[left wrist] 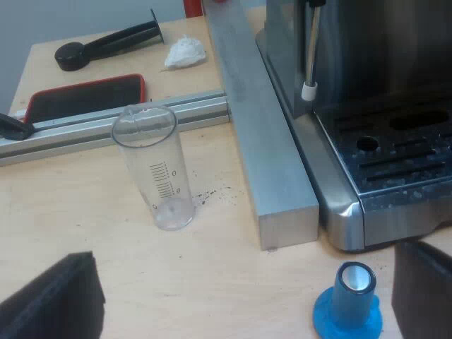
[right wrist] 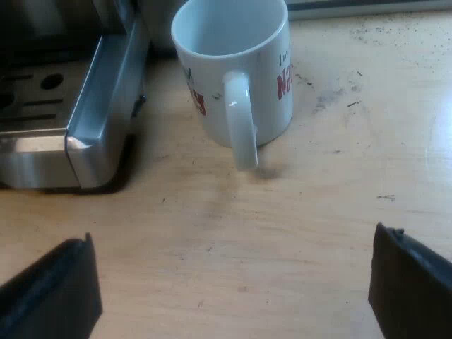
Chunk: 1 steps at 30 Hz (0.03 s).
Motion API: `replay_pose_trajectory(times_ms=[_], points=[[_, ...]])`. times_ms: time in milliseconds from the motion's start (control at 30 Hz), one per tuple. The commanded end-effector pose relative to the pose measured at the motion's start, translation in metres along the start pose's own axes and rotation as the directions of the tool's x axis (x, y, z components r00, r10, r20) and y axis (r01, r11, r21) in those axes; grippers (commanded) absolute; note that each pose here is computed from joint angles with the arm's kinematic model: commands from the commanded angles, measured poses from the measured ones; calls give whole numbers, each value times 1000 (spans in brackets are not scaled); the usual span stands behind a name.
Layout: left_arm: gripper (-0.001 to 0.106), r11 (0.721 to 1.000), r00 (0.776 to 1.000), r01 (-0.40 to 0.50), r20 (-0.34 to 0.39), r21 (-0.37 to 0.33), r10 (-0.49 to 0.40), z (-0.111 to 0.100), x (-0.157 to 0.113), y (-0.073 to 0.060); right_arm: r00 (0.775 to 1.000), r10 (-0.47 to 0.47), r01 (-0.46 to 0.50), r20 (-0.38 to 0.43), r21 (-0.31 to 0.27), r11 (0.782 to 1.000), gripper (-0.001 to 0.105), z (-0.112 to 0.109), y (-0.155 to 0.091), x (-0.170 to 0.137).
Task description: Grind coffee beans and then tamp
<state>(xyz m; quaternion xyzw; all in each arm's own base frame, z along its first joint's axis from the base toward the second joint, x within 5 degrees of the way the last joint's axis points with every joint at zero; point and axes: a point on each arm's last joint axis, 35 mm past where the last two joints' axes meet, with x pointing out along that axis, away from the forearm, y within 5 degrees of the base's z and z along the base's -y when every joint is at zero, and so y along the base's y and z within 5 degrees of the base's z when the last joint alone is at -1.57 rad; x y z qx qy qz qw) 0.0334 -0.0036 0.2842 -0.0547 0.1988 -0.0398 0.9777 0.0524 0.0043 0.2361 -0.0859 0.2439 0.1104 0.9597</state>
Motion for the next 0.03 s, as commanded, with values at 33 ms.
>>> replay_pose_trajectory(times_ms=[33], points=[[83,1000,1000,3,2,-4,-3,3,2,0,1000,2,-2,1,-5,1000,79,2,0,-1]])
